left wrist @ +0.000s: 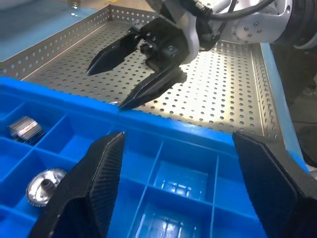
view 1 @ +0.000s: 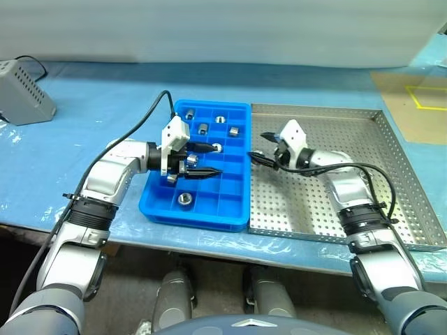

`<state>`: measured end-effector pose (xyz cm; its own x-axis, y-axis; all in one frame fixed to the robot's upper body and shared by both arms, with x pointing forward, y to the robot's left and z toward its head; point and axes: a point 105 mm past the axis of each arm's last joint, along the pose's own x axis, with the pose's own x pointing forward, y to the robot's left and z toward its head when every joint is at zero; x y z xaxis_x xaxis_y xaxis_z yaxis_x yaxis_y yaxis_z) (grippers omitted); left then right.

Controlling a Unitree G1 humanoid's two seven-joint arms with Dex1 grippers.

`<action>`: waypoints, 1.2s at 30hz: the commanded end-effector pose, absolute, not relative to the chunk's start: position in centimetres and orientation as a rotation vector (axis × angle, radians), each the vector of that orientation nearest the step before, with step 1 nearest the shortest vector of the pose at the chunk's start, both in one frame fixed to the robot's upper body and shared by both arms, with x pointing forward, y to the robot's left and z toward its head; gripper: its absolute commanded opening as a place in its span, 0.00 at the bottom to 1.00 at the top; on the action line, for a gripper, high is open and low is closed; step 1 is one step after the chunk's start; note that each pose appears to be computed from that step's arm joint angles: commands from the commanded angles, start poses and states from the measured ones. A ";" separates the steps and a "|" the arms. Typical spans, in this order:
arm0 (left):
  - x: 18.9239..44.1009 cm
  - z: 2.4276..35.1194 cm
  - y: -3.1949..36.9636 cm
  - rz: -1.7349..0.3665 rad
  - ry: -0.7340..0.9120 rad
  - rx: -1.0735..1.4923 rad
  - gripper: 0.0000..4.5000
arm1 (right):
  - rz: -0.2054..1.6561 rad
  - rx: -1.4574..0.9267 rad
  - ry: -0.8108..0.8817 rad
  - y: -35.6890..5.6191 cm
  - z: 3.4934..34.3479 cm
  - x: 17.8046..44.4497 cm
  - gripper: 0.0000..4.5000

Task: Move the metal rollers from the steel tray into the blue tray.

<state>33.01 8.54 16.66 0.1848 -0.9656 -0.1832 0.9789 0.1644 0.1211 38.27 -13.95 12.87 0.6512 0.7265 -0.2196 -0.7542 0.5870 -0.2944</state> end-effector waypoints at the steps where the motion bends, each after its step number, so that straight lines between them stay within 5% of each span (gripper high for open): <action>1: 33.2 17.8 8.9 -1.381 0.022 0.256 0.82 | 0.866 -0.357 0.134 -16.8 13.0 37.5 0.83; 36: 32.9 18.6 7.7 -1.354 0.031 0.268 0.82 | 0.902 -0.442 0.200 -13.7 8.5 39.9 0.83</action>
<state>33.16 7.97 17.28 0.2237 -0.9542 -0.1988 0.9715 0.2018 0.1248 39.47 -13.58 8.13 0.5868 0.7252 -0.3601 -0.8097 0.5260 -0.2602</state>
